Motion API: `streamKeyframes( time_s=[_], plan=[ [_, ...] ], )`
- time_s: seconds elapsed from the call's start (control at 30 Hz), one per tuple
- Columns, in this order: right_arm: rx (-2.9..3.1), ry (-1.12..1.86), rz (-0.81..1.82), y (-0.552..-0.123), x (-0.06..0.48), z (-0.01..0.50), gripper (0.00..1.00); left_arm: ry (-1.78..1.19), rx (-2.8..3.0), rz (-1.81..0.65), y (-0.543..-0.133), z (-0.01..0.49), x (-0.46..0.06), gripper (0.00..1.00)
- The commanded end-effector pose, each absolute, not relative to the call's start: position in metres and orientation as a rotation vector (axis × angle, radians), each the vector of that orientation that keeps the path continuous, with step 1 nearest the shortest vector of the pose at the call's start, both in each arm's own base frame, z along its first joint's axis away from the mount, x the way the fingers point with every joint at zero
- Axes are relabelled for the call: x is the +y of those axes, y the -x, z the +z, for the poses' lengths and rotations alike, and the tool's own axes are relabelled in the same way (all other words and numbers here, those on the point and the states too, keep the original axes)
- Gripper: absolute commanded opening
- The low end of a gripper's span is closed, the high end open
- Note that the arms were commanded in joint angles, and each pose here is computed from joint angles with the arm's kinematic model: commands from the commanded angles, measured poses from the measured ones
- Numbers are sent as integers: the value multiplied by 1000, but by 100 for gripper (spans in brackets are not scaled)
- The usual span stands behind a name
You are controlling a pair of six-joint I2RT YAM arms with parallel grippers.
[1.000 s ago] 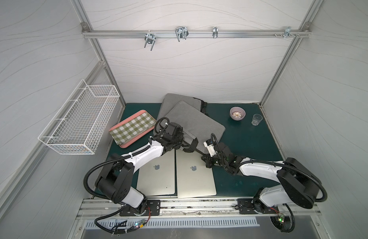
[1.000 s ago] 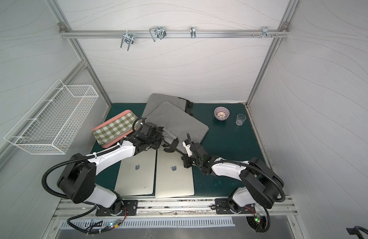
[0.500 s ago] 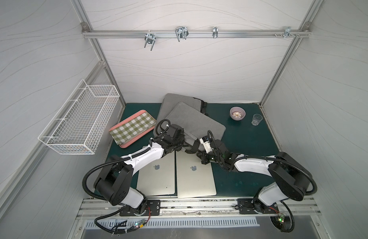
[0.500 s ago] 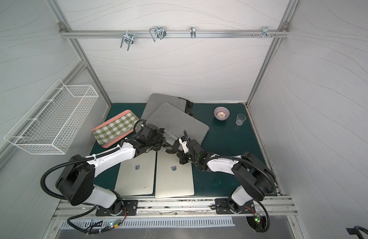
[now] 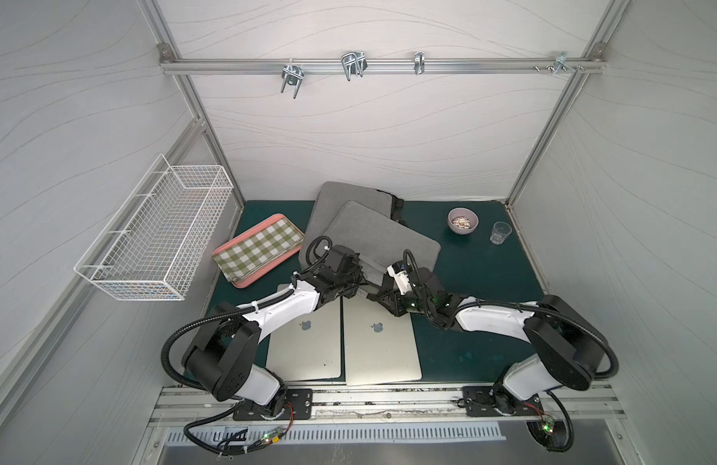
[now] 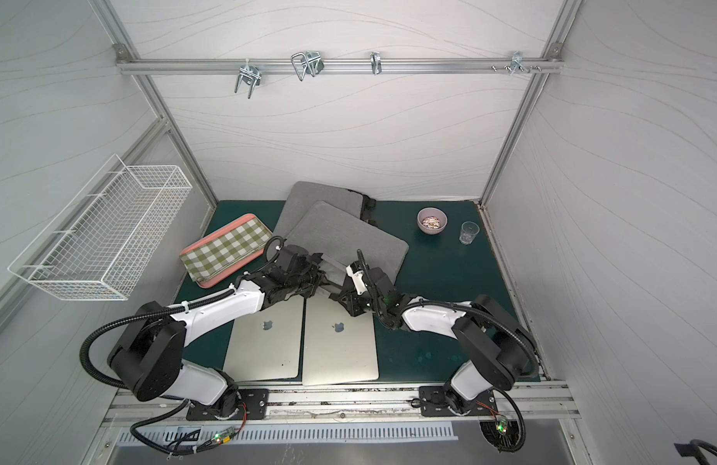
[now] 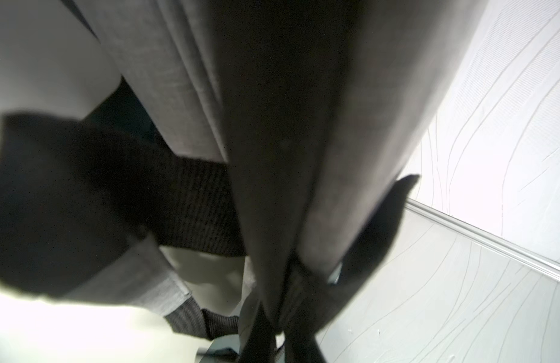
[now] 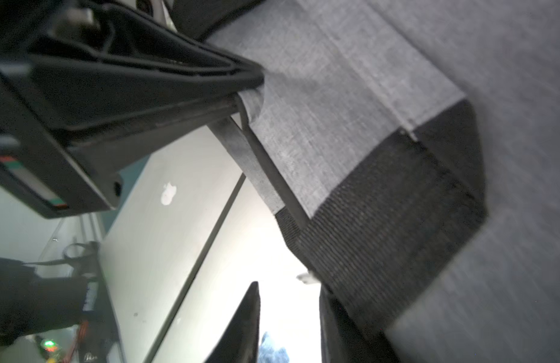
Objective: Open the zippered laptop bag and take out the laptop
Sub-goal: Unzip the zipper on the zippered laptop bag.
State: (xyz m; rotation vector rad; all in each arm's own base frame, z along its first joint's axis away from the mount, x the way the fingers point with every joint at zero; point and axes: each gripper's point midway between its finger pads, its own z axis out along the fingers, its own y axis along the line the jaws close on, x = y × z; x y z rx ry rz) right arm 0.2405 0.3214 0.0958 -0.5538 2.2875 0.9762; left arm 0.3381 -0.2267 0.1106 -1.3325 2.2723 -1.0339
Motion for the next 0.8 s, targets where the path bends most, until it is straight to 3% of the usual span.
streamKeyframes(
  time_s=[0.0, 0.17, 0.33, 0.77],
  plan=[
    [2367, 426, 930, -237, 287, 95, 53, 1346, 2235, -1115, -345, 122, -234, 0],
    [2477, 265, 836, -226, 242, 97, 64, 1338, 2229, -1123, -348, 124, -236, 0],
    [2586, -177, 858, -226, 191, 83, 76, 1328, 2229, -1134, -349, 125, -237, 0],
    [2535, -679, 1168, -250, 204, 75, 76, 1288, 2255, -1153, -343, 127, -238, 3]
  ],
)
